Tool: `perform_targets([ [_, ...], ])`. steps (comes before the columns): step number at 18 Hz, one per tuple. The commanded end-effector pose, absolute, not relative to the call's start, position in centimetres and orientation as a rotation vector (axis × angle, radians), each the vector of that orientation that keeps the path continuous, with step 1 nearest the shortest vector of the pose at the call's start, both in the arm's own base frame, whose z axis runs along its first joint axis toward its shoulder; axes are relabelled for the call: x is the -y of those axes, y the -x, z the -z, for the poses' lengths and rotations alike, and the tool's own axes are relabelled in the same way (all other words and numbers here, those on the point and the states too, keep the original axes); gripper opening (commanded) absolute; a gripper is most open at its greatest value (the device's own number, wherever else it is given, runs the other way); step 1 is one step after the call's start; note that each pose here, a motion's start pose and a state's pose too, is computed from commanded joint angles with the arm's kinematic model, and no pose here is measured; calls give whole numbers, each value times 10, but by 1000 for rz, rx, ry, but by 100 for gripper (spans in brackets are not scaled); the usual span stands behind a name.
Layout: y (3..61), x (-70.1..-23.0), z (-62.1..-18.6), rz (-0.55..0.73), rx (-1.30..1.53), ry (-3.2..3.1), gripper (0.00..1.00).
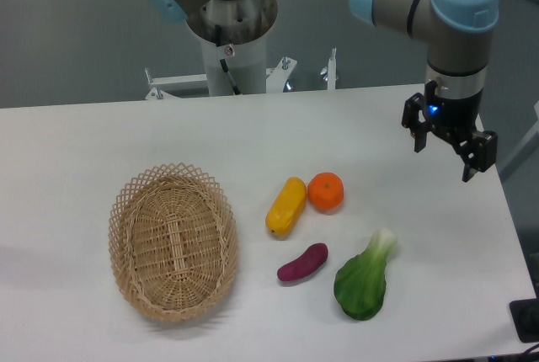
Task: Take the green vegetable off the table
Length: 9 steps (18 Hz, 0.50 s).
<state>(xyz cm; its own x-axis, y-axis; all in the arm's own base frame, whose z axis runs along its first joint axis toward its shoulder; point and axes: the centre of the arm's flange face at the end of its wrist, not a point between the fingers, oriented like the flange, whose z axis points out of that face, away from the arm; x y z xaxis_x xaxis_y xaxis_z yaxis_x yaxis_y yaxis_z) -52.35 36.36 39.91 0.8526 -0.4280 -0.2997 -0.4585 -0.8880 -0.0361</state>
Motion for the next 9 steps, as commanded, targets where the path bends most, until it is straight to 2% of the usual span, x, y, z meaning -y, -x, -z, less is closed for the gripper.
perform_targets([
  [6,521,-363,-391,-418,-635,2936,100],
  [9,516,-362,-385,-451,-529,2933,100],
])
